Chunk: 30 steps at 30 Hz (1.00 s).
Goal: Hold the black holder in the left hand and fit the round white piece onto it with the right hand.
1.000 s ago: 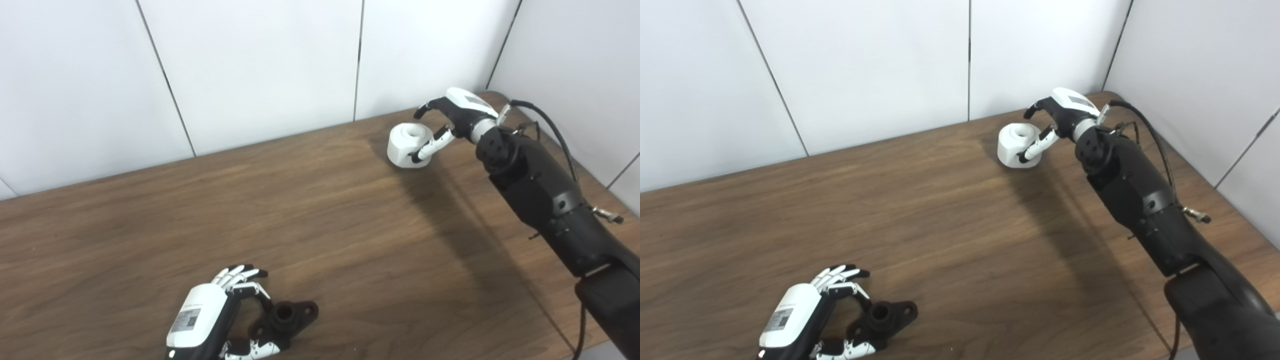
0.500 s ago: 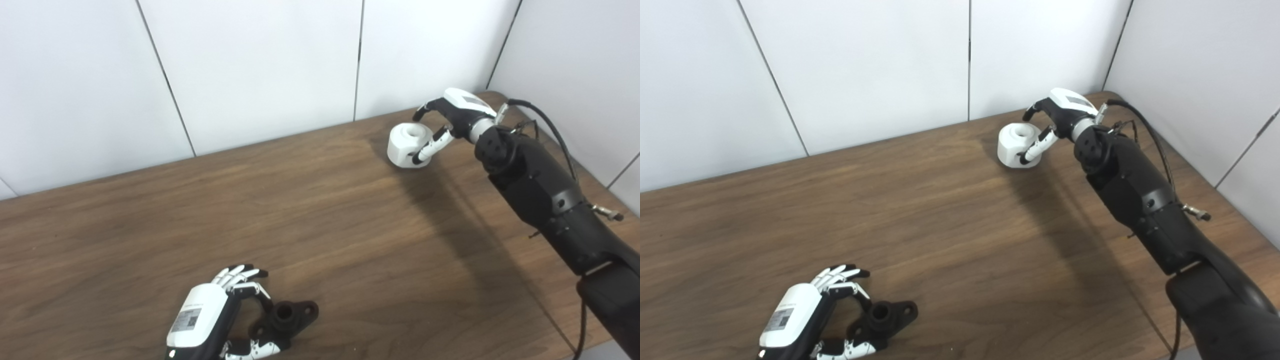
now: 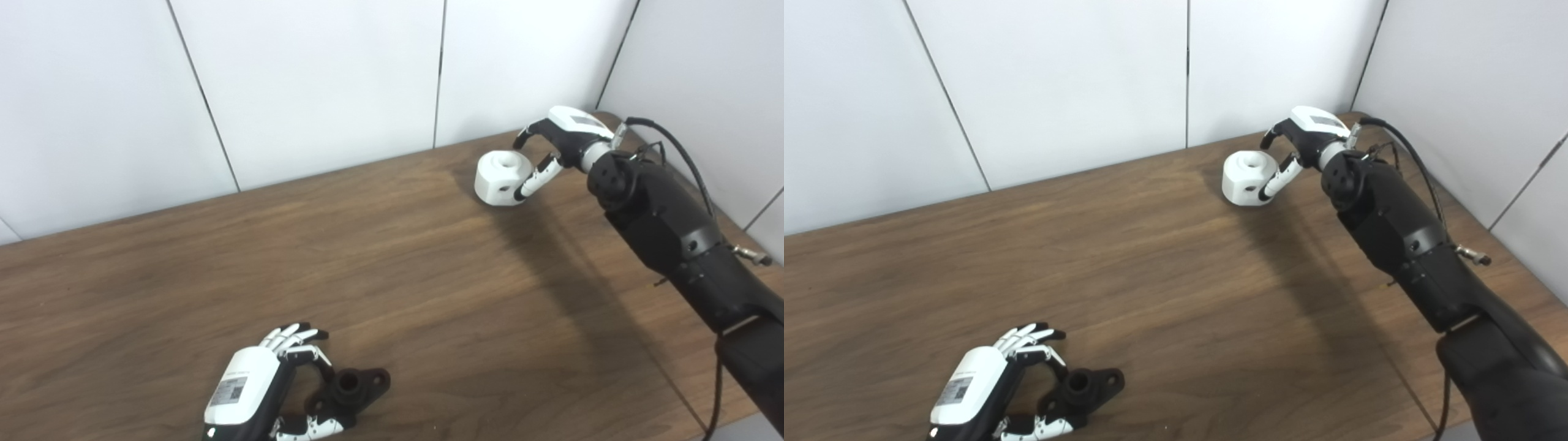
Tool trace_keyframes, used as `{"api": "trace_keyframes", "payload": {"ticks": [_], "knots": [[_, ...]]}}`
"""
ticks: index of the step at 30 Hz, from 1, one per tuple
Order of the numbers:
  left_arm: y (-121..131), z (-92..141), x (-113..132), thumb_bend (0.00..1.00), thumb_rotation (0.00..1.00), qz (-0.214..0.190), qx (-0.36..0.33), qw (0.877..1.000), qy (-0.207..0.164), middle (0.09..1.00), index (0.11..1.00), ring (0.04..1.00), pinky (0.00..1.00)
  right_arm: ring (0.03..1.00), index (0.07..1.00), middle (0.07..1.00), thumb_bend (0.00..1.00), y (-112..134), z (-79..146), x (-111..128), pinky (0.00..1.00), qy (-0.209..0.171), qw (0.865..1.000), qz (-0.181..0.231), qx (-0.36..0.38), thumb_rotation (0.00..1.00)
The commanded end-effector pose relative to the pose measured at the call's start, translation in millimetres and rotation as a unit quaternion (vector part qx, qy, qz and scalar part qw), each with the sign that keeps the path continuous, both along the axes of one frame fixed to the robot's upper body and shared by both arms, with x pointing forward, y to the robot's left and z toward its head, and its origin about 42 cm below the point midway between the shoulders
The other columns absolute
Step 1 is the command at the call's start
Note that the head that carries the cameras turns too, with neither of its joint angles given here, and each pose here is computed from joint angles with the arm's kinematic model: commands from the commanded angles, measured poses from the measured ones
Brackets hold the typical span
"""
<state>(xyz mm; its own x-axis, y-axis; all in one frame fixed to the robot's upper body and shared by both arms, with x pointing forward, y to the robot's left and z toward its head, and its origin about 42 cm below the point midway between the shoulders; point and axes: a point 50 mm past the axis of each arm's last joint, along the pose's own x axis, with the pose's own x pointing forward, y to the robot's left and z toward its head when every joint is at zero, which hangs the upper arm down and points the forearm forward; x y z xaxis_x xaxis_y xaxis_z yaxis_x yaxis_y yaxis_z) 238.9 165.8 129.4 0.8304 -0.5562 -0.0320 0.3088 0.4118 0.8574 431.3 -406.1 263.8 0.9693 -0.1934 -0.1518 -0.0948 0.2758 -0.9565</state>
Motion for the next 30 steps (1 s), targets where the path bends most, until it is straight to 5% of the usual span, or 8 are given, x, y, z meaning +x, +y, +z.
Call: {"api": "trace_keyframes", "payload": {"ticks": [1, 30], "knots": [[0.6, -22.7, -12.5, 0.51, 0.06, -0.008, 0.036, 0.997, 0.066, 0.820, 0.486, 0.896, 0.88, 0.938, 0.706, 0.871, 0.87, -4.8, 37.2, 8.8, 0.93, -0.049, 0.998, 0.008, -0.025, 0.21], [-7.5, -22.5, -12.0, 0.52, 0.05, -0.003, 0.034, 0.997, 0.072, 0.810, 0.485, 0.893, 0.88, 0.919, 0.683, 0.834, 0.86, -4.1, 32.7, 7.1, 0.92, -0.043, 0.999, 0.019, -0.009, 0.17]]}}
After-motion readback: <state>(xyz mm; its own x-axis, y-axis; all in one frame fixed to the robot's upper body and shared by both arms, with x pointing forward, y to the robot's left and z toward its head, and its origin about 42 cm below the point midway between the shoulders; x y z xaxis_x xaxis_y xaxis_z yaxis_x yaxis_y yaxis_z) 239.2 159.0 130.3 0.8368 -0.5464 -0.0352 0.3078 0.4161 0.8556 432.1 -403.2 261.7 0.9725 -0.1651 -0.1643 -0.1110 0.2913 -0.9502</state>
